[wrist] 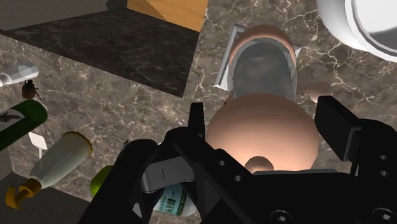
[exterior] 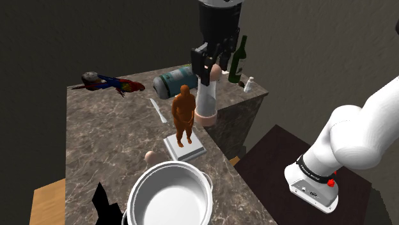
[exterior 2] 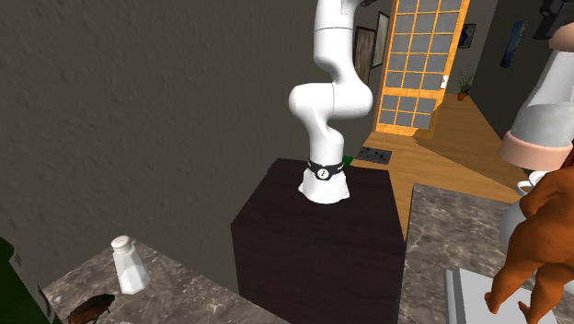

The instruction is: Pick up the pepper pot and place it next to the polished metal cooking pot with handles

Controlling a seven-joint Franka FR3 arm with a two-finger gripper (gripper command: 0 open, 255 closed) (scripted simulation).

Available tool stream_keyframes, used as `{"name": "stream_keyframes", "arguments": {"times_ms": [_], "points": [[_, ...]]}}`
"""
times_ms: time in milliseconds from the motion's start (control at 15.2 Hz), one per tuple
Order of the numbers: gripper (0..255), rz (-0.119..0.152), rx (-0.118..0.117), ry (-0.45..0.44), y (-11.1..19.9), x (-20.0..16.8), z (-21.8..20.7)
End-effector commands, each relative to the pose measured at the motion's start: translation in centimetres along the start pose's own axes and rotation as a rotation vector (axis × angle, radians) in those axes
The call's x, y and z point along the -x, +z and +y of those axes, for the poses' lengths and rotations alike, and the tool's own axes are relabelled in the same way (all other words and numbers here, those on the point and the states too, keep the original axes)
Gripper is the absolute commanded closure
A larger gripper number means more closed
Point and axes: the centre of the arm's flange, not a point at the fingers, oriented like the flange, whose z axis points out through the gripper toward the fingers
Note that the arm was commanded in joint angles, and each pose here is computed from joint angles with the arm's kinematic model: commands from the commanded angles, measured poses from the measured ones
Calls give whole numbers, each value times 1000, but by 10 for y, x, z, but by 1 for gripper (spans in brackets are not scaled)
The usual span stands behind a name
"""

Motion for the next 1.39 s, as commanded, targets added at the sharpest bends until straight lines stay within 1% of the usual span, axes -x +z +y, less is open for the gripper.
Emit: {"name": "stream_keyframes", "arguments": {"times_ms": [0, 1320], "points": [[255, 0, 0, 2, -4, 14, -19], [255, 0, 0, 2, 100, 18, -37]]}}
